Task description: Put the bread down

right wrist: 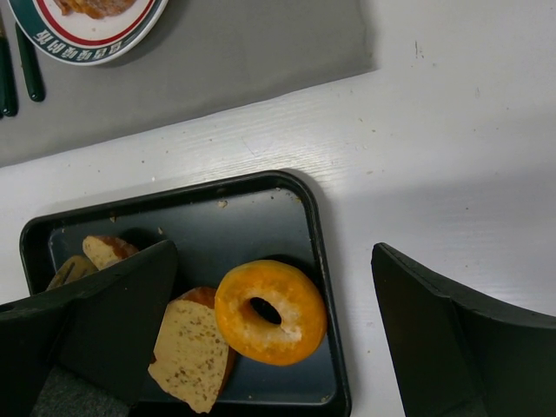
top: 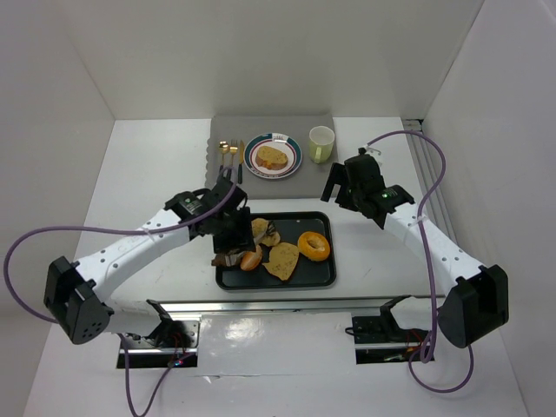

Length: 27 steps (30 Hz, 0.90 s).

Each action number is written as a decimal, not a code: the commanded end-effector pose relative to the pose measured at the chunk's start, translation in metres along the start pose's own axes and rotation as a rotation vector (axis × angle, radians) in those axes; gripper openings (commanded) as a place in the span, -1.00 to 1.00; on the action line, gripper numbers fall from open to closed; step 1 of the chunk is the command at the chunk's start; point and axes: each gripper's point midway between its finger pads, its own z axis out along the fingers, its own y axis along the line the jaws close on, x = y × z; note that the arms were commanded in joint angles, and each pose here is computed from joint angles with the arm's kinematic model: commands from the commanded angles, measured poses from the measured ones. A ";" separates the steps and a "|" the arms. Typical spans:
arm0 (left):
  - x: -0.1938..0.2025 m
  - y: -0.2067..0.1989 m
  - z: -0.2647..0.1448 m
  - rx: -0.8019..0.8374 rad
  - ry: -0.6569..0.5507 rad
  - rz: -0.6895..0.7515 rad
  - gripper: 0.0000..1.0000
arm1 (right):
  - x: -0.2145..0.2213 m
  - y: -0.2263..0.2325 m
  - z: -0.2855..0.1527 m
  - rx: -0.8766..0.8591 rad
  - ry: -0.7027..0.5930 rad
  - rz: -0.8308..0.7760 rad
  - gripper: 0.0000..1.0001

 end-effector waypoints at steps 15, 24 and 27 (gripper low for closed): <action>-0.005 -0.042 0.021 0.016 -0.009 0.063 0.29 | -0.009 0.010 -0.003 -0.045 -0.041 0.003 1.00; -0.008 -0.049 0.010 0.041 -0.017 0.063 0.03 | -0.006 0.012 0.002 -0.048 -0.028 0.001 1.00; -0.012 -0.054 -0.003 0.070 -0.040 0.073 -0.43 | -0.006 0.012 0.002 -0.048 -0.028 0.010 1.00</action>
